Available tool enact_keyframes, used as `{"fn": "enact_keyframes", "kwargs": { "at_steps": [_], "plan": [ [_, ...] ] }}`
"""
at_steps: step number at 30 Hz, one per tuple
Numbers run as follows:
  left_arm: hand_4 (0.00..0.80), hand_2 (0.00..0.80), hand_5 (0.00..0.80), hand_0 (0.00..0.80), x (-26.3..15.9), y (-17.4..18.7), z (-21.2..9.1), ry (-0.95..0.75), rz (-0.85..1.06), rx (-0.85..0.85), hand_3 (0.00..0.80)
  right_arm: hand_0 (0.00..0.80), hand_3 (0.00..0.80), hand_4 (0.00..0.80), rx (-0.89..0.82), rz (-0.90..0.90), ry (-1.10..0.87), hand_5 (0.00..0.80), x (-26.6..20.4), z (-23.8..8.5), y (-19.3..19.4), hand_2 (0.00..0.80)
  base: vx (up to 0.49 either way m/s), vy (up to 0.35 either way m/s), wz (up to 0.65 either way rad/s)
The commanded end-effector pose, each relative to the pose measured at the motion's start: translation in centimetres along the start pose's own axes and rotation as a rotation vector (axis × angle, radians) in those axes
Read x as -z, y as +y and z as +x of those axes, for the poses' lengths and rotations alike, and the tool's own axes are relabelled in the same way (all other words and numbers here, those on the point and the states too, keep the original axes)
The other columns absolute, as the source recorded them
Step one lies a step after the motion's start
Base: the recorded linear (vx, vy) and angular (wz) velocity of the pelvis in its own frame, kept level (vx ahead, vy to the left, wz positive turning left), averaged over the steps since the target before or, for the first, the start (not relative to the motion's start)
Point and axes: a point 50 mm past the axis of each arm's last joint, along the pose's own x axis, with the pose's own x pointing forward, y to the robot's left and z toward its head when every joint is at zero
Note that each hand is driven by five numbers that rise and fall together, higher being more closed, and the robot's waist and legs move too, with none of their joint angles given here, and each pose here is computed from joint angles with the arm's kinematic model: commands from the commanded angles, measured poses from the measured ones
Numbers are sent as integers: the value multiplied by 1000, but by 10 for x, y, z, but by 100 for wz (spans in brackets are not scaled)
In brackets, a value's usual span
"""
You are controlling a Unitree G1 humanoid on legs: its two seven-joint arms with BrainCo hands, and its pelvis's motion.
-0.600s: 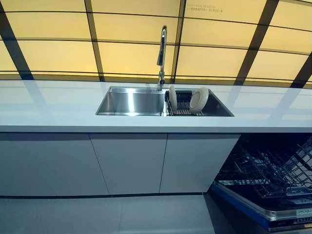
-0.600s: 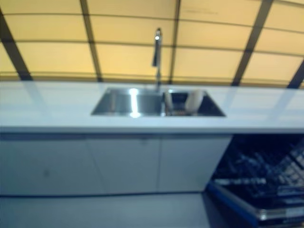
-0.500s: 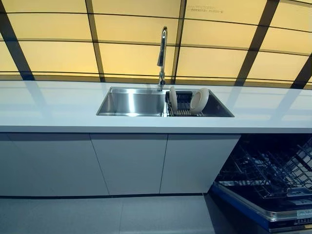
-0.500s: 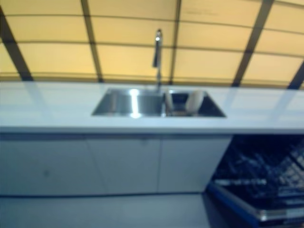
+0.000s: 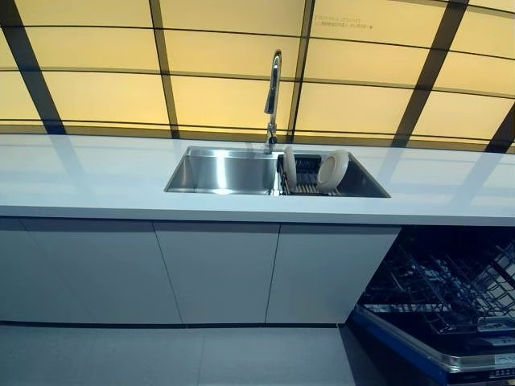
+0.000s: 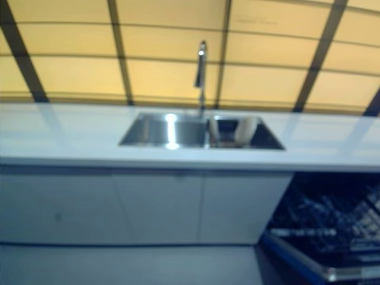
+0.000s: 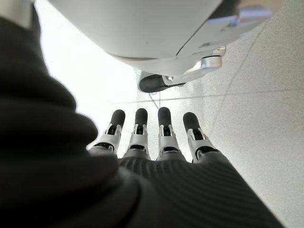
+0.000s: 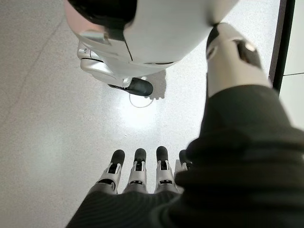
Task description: Take plates into dishwasher
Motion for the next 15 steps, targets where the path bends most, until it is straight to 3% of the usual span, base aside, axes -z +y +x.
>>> {"fn": "enact_keyframes", "kwargs": {
  "at_steps": [1,15],
  "plan": [
    [0,0,0,0,-14,-12,0,-10,-55,6,0,0,0,0,-16,-40,26,0,-9,-1,1,0,-4,6,3],
    [0,0,0,0,-18,-11,0,-34,-56,-13,0,0,0,0,-28,-78,7,0,-12,-1,1,0,0,0,0]
  ]
}}
